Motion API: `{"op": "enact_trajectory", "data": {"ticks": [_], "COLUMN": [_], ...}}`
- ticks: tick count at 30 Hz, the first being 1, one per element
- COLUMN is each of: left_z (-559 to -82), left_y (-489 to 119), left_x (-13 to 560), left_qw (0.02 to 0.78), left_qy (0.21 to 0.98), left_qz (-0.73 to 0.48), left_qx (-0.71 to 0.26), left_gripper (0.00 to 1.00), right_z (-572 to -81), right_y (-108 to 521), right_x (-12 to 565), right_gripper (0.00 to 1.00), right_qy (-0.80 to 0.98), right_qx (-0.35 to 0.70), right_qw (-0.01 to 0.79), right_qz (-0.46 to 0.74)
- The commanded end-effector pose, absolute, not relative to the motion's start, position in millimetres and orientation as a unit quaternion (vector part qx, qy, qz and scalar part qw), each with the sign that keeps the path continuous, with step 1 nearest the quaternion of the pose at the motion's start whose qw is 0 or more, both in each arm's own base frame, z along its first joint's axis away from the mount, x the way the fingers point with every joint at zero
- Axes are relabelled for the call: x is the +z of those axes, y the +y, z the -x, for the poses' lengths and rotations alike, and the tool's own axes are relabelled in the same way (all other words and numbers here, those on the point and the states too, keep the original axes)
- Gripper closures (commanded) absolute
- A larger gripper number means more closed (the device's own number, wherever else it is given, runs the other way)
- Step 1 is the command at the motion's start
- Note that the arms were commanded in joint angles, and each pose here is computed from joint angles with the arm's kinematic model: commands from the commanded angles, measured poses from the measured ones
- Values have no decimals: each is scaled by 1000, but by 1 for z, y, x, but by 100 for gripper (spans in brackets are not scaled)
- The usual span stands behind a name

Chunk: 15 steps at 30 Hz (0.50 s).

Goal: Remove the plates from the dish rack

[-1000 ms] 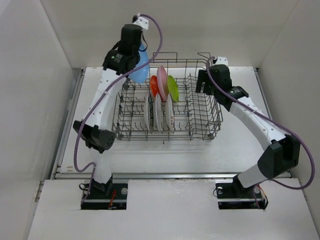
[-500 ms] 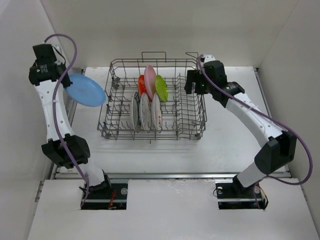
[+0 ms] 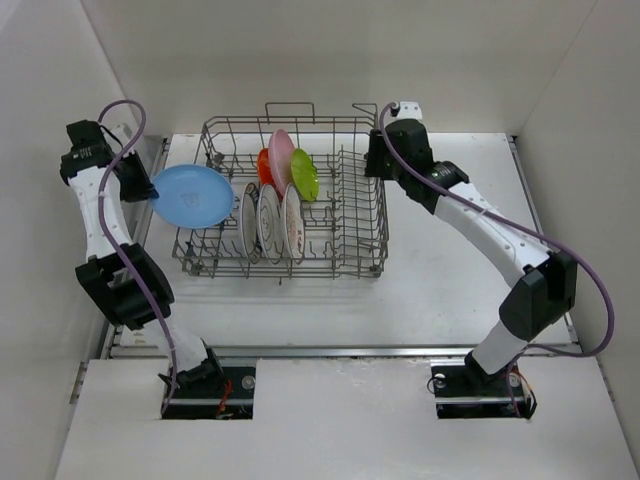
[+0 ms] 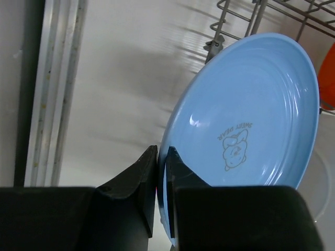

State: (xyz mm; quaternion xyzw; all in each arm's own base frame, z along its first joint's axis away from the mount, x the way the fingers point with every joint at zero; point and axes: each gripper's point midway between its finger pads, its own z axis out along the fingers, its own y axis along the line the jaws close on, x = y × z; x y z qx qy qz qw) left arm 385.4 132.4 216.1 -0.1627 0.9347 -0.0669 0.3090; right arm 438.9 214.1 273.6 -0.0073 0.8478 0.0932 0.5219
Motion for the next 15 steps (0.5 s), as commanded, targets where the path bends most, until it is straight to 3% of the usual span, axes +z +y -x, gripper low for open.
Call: {"op": "enact_trajectory", "data": {"ticks": [1,6,11,12,15], "left_z": [-395,-403,-399,-397,-390], "left_y": [132,121,115,118,124], "left_x": [227,293,335,341,348], "left_qw": [329,392,435,441,451], "left_qy": [928,903,886,883,880], "left_qz": [154,141,129,131,138], "left_qx": [-80,-102,-101,-88,-62], "left_gripper": [100,100,100,100,100], "right_z": [-451,-453,-458,-458,-461], "right_y": [183,180,201,201,197], "right_x": [297,272,245,245,241], "right_gripper": [38,31,36,39,67], "right_qy": [825,848,868,868,870], "right_qx": [36,27,62,62,57], "right_qw": [559,523,491,491,488], "right_qz": [-79,-77,-36,-36,-40]}}
